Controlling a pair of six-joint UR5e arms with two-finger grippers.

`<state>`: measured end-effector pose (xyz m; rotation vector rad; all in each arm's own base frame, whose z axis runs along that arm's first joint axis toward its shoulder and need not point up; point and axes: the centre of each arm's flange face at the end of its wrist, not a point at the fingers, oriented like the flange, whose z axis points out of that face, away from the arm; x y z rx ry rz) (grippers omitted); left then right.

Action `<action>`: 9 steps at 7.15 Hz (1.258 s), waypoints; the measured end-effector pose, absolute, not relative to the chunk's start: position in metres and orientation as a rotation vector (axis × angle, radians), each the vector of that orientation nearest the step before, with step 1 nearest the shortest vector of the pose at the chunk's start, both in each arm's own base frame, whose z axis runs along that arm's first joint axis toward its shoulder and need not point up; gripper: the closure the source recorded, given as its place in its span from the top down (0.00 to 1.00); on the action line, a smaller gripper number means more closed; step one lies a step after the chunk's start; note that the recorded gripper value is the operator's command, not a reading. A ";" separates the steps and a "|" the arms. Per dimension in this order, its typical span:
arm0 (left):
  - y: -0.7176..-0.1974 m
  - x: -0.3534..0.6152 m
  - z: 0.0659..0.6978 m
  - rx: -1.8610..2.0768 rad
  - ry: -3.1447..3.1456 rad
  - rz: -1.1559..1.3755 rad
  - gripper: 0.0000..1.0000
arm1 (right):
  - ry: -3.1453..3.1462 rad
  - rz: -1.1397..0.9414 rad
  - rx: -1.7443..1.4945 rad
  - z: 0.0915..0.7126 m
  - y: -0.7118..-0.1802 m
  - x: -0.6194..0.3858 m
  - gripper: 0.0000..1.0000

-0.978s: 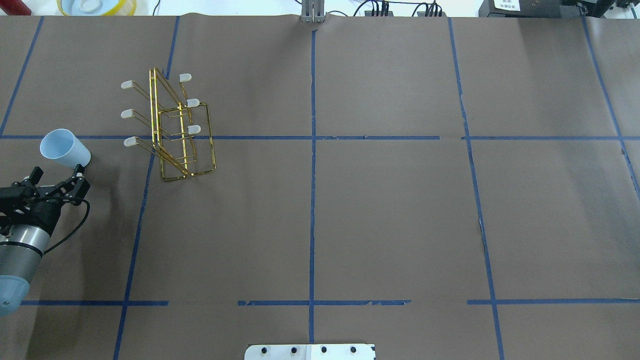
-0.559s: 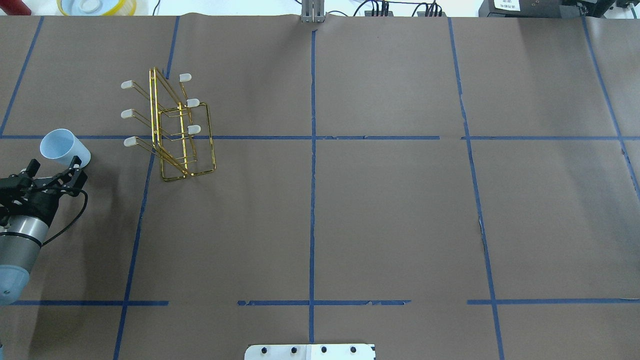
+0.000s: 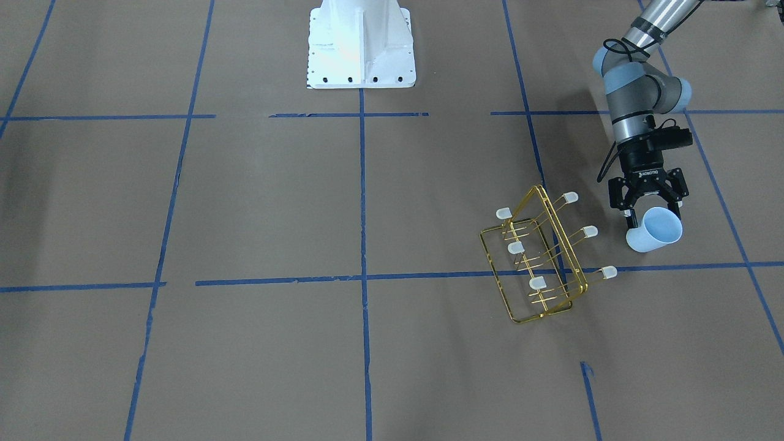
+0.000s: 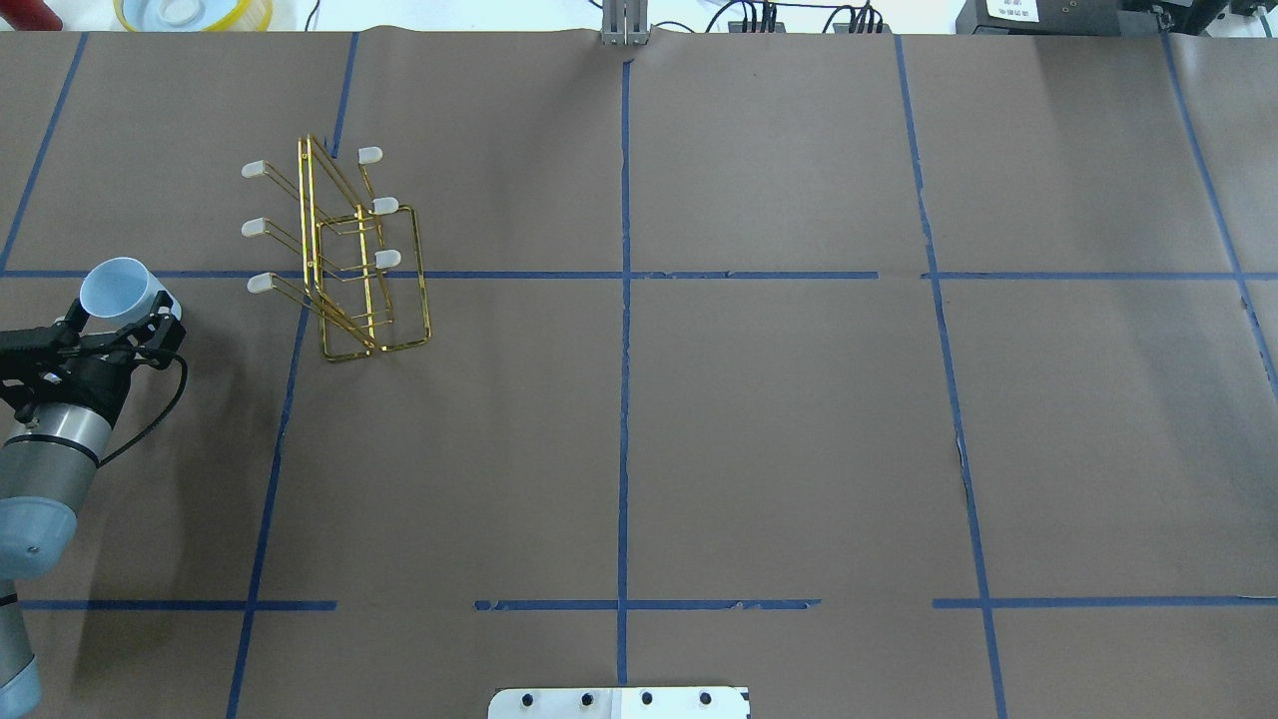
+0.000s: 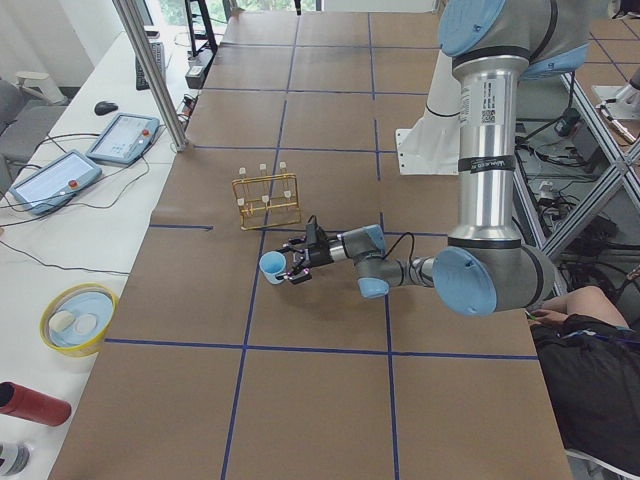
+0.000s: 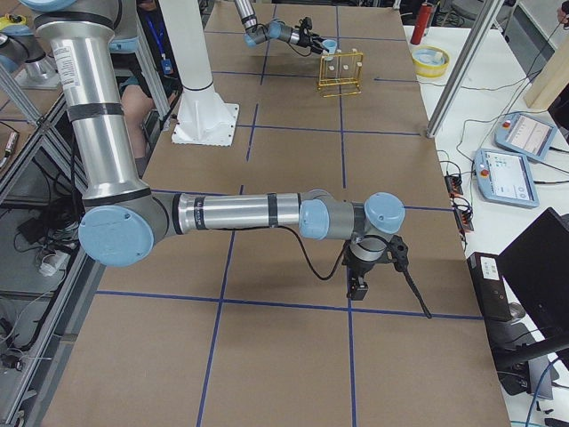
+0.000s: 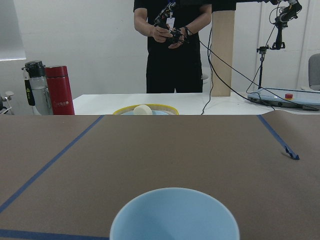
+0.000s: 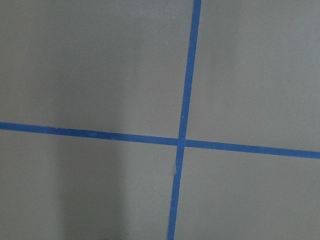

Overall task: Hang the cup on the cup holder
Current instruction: 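Hold the light-blue cup in the left gripper and adjust the grip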

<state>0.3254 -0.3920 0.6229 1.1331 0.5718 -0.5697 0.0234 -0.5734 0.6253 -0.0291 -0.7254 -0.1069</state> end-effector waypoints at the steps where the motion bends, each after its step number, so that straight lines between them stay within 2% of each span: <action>1: -0.398 0.327 0.624 1.125 0.573 -0.572 1.00 | -0.725 -0.107 -0.029 0.625 -0.573 0.023 1.00; 5: -0.426 0.335 0.627 1.114 0.566 -0.595 1.00 | -0.725 -0.107 -0.029 0.625 -0.573 0.023 1.00; 9: -0.432 0.339 0.639 1.102 0.548 -0.589 0.99 | -0.725 -0.107 -0.029 0.625 -0.573 0.023 1.00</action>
